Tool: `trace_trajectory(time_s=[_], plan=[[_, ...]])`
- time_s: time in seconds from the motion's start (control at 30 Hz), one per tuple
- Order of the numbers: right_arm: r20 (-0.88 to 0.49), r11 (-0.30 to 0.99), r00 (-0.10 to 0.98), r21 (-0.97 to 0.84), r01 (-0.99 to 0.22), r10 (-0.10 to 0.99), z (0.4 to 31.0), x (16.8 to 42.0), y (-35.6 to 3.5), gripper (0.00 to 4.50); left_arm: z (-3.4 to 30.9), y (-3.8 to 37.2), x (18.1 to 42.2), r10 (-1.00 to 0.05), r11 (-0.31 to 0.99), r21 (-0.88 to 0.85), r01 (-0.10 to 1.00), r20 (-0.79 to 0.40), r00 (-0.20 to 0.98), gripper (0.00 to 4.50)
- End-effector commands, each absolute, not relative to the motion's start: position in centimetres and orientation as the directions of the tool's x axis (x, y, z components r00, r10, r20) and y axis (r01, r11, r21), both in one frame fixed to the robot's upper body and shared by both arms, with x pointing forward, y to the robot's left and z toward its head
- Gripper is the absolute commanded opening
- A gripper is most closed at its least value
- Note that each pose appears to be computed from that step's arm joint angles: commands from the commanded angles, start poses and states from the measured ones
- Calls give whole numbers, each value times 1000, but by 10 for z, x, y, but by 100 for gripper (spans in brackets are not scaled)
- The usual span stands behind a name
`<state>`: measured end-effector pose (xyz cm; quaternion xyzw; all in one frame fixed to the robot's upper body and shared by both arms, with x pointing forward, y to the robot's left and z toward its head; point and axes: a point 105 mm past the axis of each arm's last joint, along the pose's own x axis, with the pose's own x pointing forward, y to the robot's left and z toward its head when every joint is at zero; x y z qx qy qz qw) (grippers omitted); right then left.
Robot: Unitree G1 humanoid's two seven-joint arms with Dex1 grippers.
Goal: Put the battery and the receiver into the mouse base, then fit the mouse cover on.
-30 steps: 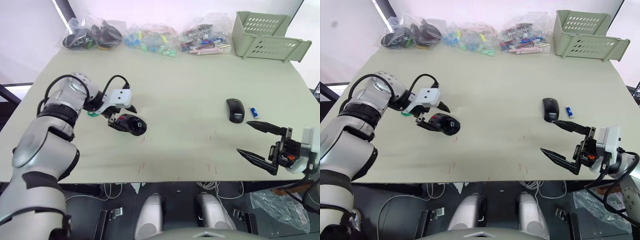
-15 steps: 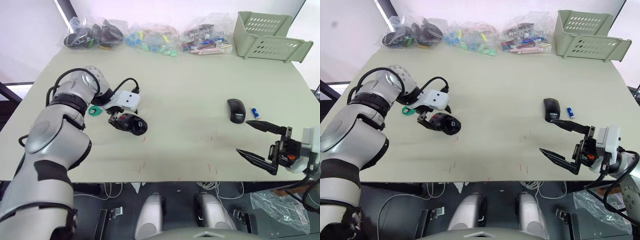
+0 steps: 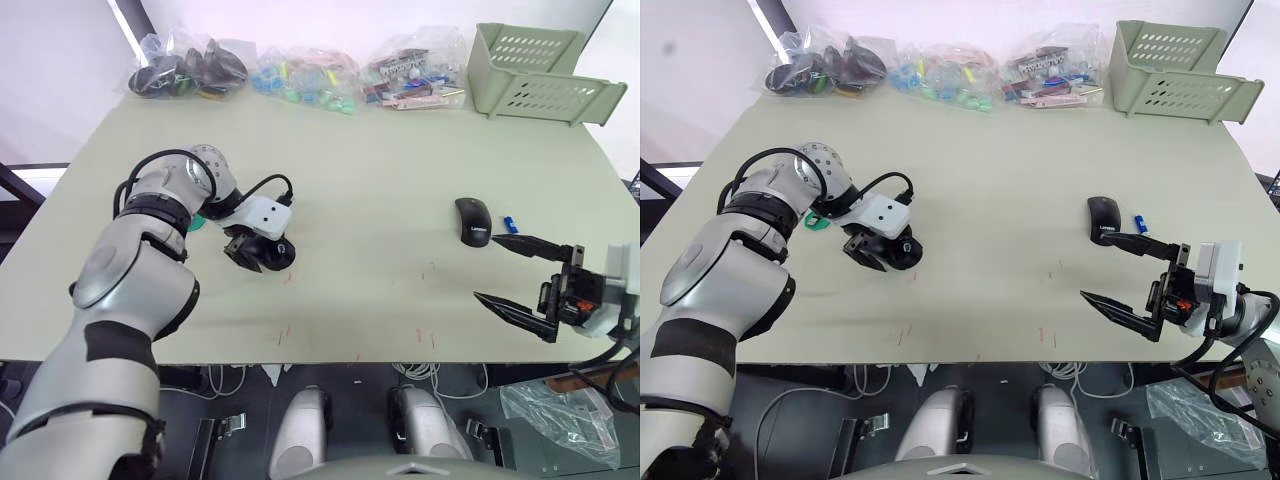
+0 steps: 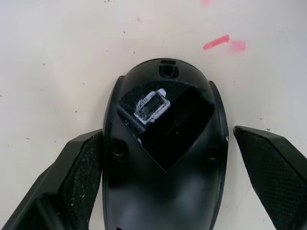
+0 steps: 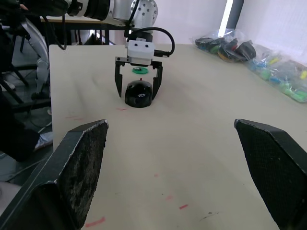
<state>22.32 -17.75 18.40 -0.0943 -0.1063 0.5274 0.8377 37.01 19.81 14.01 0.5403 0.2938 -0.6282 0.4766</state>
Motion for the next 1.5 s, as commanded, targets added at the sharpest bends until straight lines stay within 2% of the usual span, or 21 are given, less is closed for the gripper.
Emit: trace_trajectory(time_s=[0.03, 0.27, 0.5, 0.63, 0.73, 0.8, 0.93, 1.07, 1.23, 1.3, 1.37, 1.5], plan=[[90, 416, 409, -292, -861, 908, 192, 217, -175, 443, 137, 199, 369, -267, -389, 135, 911, -963, 29, 443], [93, 425, 417, -291, -857, 904, 192, 216, -174, 443, 131, 204, 367, -230, -405, 114, 907, -973, 20, 443], [96, 431, 422, -289, -855, 901, 192, 217, -174, 443, 131, 210, 362, -278, -397, 132, 908, -960, 17, 443], [102, 429, 418, -289, -856, 903, 190, 220, -172, 443, 126, 212, 364, -307, -377, 181, 908, -950, 62, 443], [104, 421, 409, -291, -859, 907, 192, 222, -172, 450, 126, 209, 365, -331, -375, 198, 906, -941, 69, 373], [103, 419, 407, -293, -859, 907, 193, 223, -173, 450, 128, 208, 364, -347, -373, 203, 905, -935, 66, 295], [102, 413, 401, -295, -862, 910, 193, 225, -173, 450, 131, 211, 363, -364, -364, 207, 908, -929, 66, 294], [102, 413, 402, -297, -861, 910, 193, 225, -174, 450, 141, 212, 364, -435, -298, 232, 926, -897, 85, 294], [102, 428, 417, -297, -853, 903, 191, 223, -175, 450, 151, 210, 362, -582, -136, 265, 954, -801, 140, 294], [108, 434, 422, -296, -851, 900, 190, 223, -174, 450, 153, 205, 348, -617, -105, 242, 965, -776, 127, 294], [111, 437, 423, -295, -850, 899, 190, 223, -174, 450, 152, 202, 335, -606, -88, 235, 968, -784, 135, 294], [114, 437, 422, -290, -852, 899, 187, 222, -171, 450, 151, 185, 310, -617, 99, 158, 982, -765, 185, 294]])
